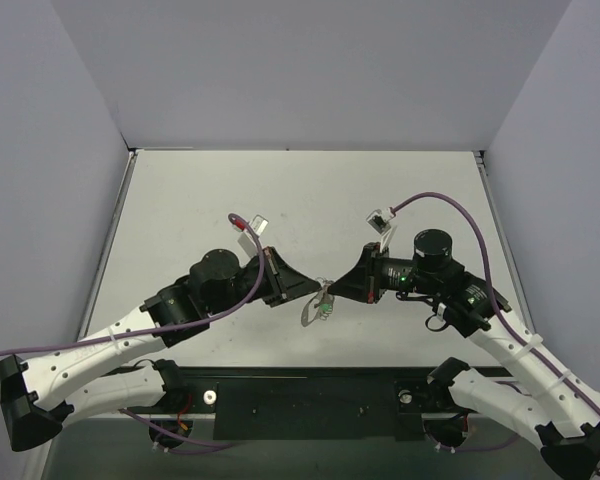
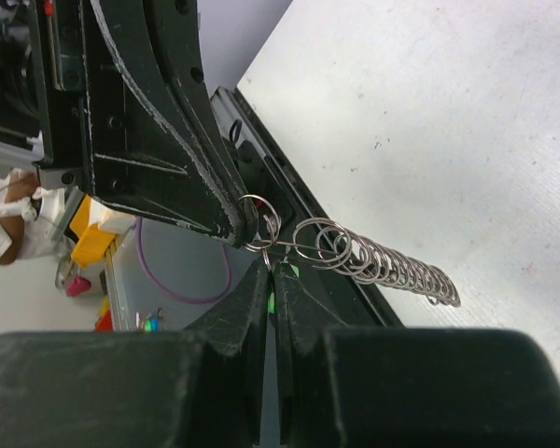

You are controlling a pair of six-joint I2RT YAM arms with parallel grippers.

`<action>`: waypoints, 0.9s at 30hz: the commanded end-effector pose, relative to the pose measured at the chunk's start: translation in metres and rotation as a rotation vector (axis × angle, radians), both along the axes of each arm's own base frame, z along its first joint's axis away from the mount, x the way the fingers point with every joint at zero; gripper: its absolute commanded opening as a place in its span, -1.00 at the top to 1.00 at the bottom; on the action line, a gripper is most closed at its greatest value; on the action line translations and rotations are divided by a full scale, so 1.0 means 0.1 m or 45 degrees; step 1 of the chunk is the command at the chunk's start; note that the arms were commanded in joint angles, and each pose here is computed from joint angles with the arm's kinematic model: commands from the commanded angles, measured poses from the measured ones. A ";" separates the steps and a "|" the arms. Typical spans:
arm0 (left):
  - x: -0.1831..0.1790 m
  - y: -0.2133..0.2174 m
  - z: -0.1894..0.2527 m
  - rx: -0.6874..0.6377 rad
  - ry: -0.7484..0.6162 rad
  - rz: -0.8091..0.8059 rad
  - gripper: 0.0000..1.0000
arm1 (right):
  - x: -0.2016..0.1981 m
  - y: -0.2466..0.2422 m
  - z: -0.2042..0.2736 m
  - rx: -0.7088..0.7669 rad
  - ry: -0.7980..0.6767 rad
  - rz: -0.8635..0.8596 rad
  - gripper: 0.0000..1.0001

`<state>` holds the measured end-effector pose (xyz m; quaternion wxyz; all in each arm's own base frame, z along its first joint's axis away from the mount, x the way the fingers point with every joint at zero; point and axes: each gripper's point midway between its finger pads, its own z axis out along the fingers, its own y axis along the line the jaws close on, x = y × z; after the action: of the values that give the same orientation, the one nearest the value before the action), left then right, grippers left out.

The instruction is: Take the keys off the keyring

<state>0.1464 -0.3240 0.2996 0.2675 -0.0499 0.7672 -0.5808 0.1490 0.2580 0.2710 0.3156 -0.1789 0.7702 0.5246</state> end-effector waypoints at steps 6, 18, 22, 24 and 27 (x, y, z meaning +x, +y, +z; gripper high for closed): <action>-0.31 -0.07 0.51 -0.088 -0.114 -0.238 1.00 | -0.35 0.04 -0.02 -0.076 -0.041 0.250 1.00; -0.54 -0.20 0.31 0.008 -0.092 -0.482 1.00 | -0.51 0.06 -0.04 -0.104 -0.046 0.353 1.00; -0.55 -0.20 0.31 0.008 -0.088 -0.488 1.00 | -0.52 0.04 -0.01 -0.109 -0.056 0.344 0.92; -0.55 -0.19 0.34 0.001 -0.097 -0.482 1.00 | -0.51 0.02 0.00 -0.117 -0.058 0.333 0.66; -0.54 -0.17 0.37 -0.005 -0.103 -0.472 1.00 | -0.51 -0.01 0.06 -0.126 -0.074 0.310 0.28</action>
<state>0.0991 -0.3382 0.2841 0.1604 0.0836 0.8014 -0.5702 0.0966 0.2570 0.2510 0.2276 -0.2857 0.7782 0.5108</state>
